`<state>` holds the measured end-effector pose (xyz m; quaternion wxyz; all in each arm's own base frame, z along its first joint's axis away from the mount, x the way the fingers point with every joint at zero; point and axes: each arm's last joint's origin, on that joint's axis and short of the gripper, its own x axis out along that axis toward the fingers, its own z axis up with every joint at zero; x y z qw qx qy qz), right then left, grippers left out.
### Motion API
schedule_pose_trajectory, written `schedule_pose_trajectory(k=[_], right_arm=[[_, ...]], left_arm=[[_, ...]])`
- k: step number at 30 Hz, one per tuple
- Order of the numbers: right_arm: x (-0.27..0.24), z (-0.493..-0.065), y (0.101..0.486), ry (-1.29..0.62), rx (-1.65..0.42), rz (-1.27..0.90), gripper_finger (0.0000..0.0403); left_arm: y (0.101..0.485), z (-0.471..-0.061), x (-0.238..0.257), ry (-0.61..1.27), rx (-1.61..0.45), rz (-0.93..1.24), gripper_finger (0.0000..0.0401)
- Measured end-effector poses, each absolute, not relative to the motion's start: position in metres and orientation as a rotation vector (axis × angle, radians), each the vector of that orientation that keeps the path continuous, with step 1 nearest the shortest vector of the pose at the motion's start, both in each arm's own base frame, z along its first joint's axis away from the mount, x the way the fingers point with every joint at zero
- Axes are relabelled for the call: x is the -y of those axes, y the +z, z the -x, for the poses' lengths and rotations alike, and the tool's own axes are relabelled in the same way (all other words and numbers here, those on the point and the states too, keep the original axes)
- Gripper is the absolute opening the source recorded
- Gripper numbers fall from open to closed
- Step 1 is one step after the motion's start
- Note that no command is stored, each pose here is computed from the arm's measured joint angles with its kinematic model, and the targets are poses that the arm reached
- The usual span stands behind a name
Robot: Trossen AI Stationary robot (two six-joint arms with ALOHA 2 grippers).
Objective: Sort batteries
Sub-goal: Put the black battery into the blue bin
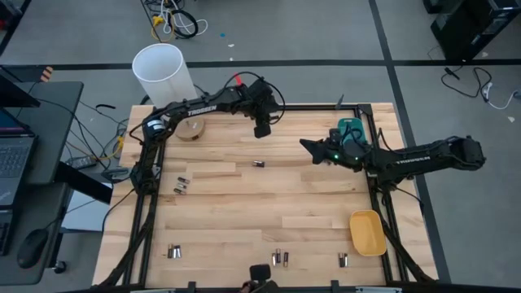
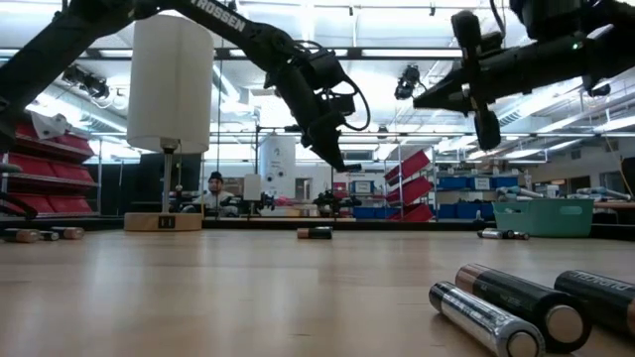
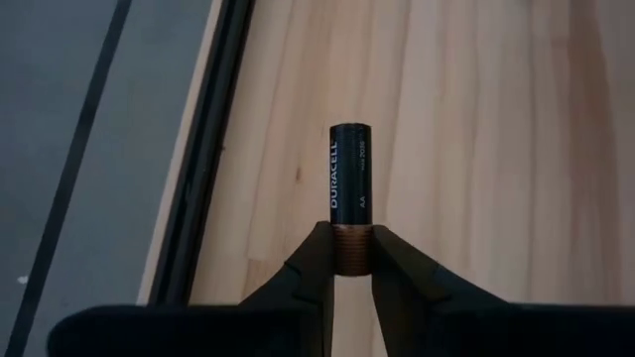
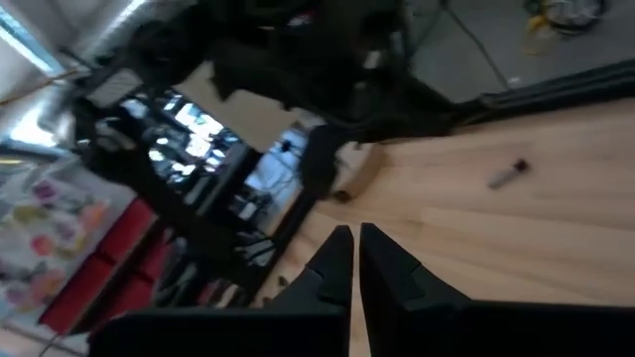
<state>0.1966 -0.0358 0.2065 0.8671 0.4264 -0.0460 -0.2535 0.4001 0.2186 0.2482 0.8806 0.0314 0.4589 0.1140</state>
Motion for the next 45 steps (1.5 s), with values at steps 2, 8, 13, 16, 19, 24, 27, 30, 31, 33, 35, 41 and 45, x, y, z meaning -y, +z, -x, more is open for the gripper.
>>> schedule_pose_trajectory(k=[2, 8, 13, 16, 19, 24, 27, 30, 31, 33, 35, 41, 45], right_arm=[[0.038, -0.195, 0.202, -0.565, 0.064, -0.913, 0.0022], [0.044, -0.189, 0.186, -0.682, -0.054, -0.977, 0.0061], [0.047, -0.188, 0.184, -0.698, -0.060, -1.000, 0.0109], [0.050, -0.187, 0.184, -0.713, -0.059, -1.000, 0.0142], [0.052, -0.188, 0.180, -0.727, -0.083, -1.003, 0.0174], [0.052, -0.194, 0.175, -0.650, -0.134, -1.051, 0.0214], [0.052, -0.198, 0.180, -0.606, -0.077, -1.050, 0.0227], [0.052, -0.200, 0.185, -0.569, -0.026, -1.041, 0.0231], [0.052, -0.201, 0.188, -0.550, -0.006, -1.039, 0.0231], [0.051, -0.201, 0.190, -0.537, -0.004, -1.037, 0.0230], [0.051, -0.201, 0.187, -0.548, -0.025, -1.033, 0.0230], [0.051, -0.200, 0.184, -0.567, -0.050, -1.018, 0.0228], [0.055, -0.196, 0.175, -0.638, -0.120, -1.037, 0.0224]], left_arm=[[0.246, -0.401, -0.216, 0.223, -0.952, -0.060, 0.0058], [0.241, -0.409, -0.198, 0.127, -0.929, 0.014, 0.0058], [0.244, -0.427, -0.167, 0.020, -0.863, -0.014, 0.0058], [0.247, -0.438, -0.146, -0.046, -0.801, -0.039, 0.0058], [0.251, -0.447, -0.131, -0.072, -0.753, -0.067, 0.0058], [0.254, -0.454, -0.118, -0.065, -0.705, -0.022, 0.0058], [0.254, -0.454, -0.119, -0.036, -0.709, -0.012, 0.0058], [0.255, -0.452, -0.120, -0.014, -0.725, -0.012, 0.0056], [0.254, -0.451, -0.121, 0.009, -0.740, -0.015, 0.0053], [0.250, -0.450, -0.124, 0.037, -0.766, -0.013, 0.0049], [0.249, -0.450, -0.125, 0.052, -0.772, -0.010, 0.0039], [0.251, -0.449, -0.128, 0.072, -0.761, 0.044, 0.0007], [0.248, -0.443, -0.133, 0.125, -0.834, 0.057, 0.0025]])
